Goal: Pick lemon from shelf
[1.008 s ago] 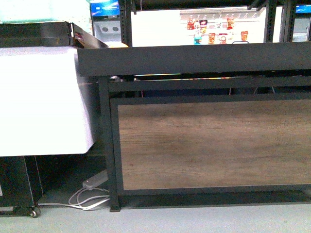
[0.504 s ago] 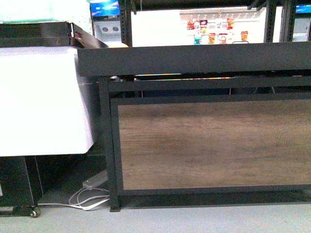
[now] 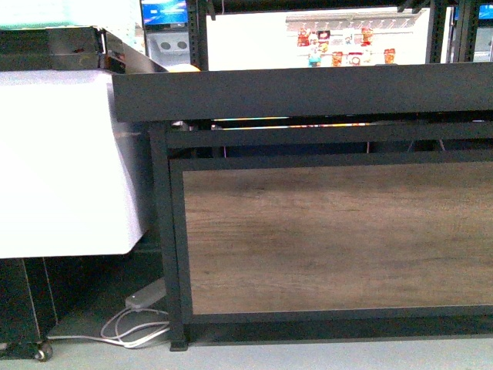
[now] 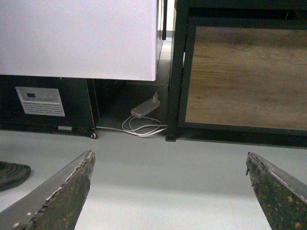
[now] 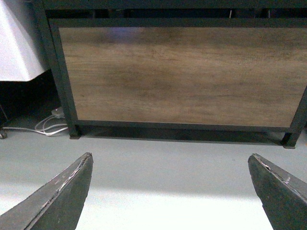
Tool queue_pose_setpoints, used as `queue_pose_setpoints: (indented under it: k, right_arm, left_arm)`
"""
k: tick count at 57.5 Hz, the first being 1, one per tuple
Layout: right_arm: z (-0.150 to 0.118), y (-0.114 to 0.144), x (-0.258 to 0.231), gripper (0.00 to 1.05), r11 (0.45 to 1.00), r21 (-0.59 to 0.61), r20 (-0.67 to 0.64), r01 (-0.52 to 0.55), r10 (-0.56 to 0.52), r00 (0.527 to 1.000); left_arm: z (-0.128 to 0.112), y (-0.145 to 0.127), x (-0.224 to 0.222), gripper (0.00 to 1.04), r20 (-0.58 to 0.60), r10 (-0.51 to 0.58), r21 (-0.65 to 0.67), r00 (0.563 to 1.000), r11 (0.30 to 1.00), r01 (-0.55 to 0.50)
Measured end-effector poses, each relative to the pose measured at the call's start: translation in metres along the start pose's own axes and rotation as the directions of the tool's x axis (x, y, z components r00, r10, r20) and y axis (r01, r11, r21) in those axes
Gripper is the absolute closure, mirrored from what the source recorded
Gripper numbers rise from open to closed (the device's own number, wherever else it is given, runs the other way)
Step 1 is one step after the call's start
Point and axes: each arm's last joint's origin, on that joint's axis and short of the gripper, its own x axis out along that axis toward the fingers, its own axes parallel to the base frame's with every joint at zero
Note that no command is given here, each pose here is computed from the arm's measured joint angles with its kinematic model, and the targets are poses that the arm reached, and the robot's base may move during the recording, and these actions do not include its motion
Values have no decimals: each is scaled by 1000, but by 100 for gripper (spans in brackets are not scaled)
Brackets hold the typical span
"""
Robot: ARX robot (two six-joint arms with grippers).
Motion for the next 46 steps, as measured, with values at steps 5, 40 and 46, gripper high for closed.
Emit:
queue_pose_setpoints:
  k: [5,40,46]
  right_arm:
    - [0,0,0,7,1000,0,0,0,0,1000]
    - [0,0,0,7,1000,0,0,0,0,1000]
    - [0,0,0,7,1000,0,0,0,0,1000]
  left_arm:
    - [0,0,0,8,0,0,0,1000,1000,0]
    - [0,0,0,8,0,0,0,1000,1000,0]
    - [0,0,0,8,0,0,0,1000,1000,0]
